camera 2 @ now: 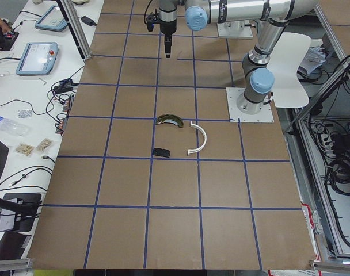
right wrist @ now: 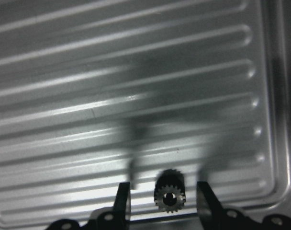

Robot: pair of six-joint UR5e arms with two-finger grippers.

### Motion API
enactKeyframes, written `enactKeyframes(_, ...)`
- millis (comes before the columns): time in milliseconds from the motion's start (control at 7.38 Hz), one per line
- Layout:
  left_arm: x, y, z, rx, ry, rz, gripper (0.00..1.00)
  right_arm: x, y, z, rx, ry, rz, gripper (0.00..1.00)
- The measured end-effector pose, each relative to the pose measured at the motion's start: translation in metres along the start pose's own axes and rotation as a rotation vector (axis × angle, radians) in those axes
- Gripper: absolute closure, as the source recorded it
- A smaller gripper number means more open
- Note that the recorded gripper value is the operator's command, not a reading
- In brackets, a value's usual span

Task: Place bearing gear from tray to pile

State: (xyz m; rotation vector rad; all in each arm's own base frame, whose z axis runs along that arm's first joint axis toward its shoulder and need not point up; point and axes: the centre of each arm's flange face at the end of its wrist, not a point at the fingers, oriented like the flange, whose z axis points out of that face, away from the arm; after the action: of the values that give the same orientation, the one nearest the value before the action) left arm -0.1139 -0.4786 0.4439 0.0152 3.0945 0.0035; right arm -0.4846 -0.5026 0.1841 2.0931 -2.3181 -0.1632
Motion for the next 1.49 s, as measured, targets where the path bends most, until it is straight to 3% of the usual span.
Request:
enactKeyframes(136, 0.0, -0.001, 0.0, 0.001, 0.0, 0.0, 0.0, 0.0, 0.0, 0.001, 0.0, 0.0, 0.0, 0.64)
enactKeyframes(407, 0.0, 0.0, 0.0, 0.0, -0.001, 0.0, 0.0, 0.0, -0.001, 0.002, 0.002, -0.002, -0.001, 0.97)
enactKeyframes(949, 0.0, -0.001, -0.001, 0.001, 0.0, 0.0, 0.0, -0.001, 0.0, -0.013, -0.019, -0.001, 0.054, 1.0)
enactKeyframes(1220, 0.0, 0.0, 0.0, 0.001, 0.0, 0.0, 0.0, 0.005, -0.026, -0.053, -0.034, 0.02, 0.213, 1.0)
enactKeyframes(1491, 0.0, 0.0, 0.0, 0.001, 0.0, 0.0, 0.0, 0.019, -0.1, -0.081, -0.015, 0.021, 0.419, 1.0)
